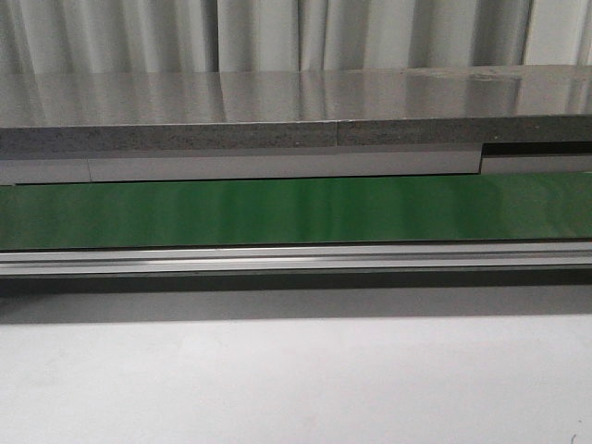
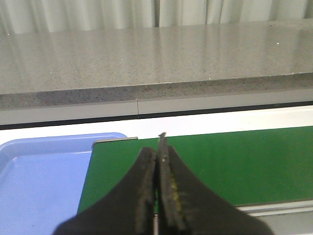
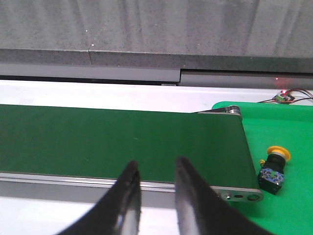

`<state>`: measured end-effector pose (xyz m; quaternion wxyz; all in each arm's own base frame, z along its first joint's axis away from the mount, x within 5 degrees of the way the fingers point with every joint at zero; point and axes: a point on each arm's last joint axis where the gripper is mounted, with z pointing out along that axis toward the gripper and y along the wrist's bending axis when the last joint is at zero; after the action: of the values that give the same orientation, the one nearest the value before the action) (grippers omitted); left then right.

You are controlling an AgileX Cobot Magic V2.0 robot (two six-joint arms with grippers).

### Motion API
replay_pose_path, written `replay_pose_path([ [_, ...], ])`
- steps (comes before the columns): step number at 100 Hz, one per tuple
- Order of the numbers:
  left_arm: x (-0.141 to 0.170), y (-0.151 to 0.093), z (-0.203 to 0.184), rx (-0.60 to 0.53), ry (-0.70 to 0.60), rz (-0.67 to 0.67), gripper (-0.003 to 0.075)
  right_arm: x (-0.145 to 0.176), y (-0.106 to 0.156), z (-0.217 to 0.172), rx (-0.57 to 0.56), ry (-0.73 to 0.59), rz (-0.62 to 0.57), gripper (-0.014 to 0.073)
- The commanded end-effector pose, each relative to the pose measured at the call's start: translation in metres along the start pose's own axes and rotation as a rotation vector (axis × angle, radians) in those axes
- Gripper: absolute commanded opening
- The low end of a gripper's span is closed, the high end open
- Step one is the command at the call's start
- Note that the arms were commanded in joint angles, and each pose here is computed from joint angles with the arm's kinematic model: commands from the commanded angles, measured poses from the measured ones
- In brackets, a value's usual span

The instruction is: Move button from left to right

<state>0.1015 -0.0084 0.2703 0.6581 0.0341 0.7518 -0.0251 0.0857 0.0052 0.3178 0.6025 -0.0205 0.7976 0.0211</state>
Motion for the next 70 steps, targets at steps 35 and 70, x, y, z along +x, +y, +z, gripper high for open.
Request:
replay_pose_path([
  [35, -0.0161, 0.0002, -0.0012, -0.003, -0.102, -0.007, -0.002, -0.012, 0.0004, -0.0071, -0.003, -0.105, -0.004, -0.0067],
  [70, -0.0161, 0.0002, -0.0012, -0.003, -0.102, -0.007, -0.002, -0.012, 0.0004, -0.0071, -0.003, -0.105, -0.004, -0.0067],
])
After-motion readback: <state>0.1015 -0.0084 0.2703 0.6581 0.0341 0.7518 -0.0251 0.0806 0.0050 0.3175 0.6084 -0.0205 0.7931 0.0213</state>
